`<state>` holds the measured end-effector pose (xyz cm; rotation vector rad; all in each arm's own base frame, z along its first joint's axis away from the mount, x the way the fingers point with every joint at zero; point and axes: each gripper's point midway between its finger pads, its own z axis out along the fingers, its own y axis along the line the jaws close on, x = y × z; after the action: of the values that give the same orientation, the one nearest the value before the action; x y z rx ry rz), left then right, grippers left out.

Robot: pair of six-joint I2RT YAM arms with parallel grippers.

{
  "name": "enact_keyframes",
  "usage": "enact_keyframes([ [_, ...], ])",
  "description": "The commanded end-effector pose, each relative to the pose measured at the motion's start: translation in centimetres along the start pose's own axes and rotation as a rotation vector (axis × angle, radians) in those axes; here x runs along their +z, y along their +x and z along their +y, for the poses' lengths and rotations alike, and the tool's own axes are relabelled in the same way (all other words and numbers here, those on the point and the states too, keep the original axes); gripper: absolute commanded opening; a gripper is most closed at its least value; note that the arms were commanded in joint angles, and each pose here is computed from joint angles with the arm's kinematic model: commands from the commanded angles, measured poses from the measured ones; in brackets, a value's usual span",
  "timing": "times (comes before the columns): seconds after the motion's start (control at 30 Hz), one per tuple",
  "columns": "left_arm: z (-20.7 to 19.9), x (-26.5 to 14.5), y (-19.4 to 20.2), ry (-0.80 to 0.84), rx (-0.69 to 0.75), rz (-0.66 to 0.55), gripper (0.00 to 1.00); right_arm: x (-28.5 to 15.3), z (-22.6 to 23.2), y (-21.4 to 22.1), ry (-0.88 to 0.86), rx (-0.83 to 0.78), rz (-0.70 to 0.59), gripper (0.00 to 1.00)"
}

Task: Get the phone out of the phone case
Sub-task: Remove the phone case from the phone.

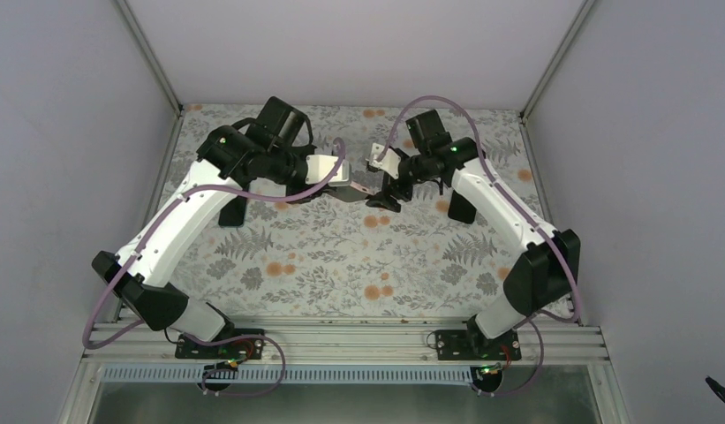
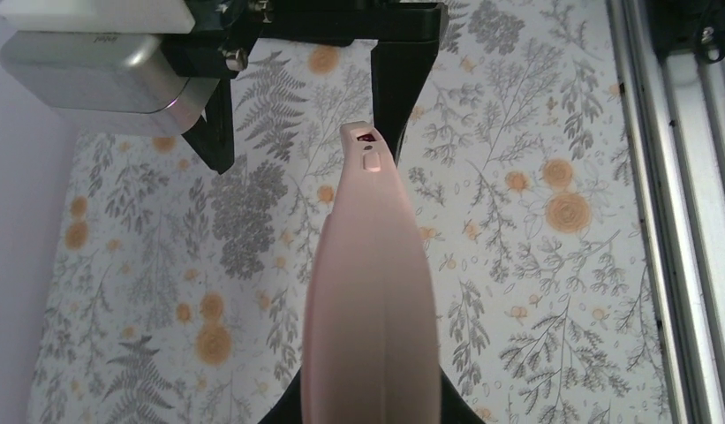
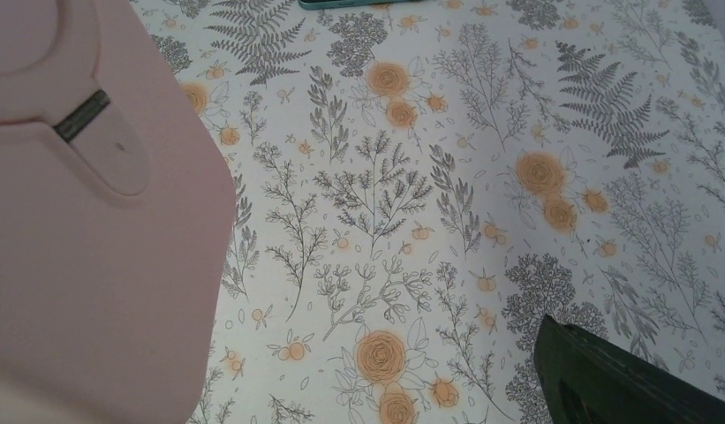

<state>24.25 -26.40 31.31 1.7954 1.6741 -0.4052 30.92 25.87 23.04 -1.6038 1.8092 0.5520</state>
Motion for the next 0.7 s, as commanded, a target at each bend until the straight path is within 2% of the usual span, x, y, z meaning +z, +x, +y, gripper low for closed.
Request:
enact_keyframes([
  [0.0,-4.1,-1.1,-1.4,0.156,0.03,-0.07,0.02,-0.5,-3.9,-1.3,0.111,-0.064,0.006,0.99],
  [0.27,-4.3,-2.0,-1.0,0.128,0.044,-0.048,0.02,0.6,-7.5,0.4,0.174,-0.059,0.087,0.99],
  [0.67,-4.2,-2.3,-0.8,0.111,0.053,-0.042,0.02,-1.3,-12.2,2.8,0.323,0.032,0.119,1.0],
])
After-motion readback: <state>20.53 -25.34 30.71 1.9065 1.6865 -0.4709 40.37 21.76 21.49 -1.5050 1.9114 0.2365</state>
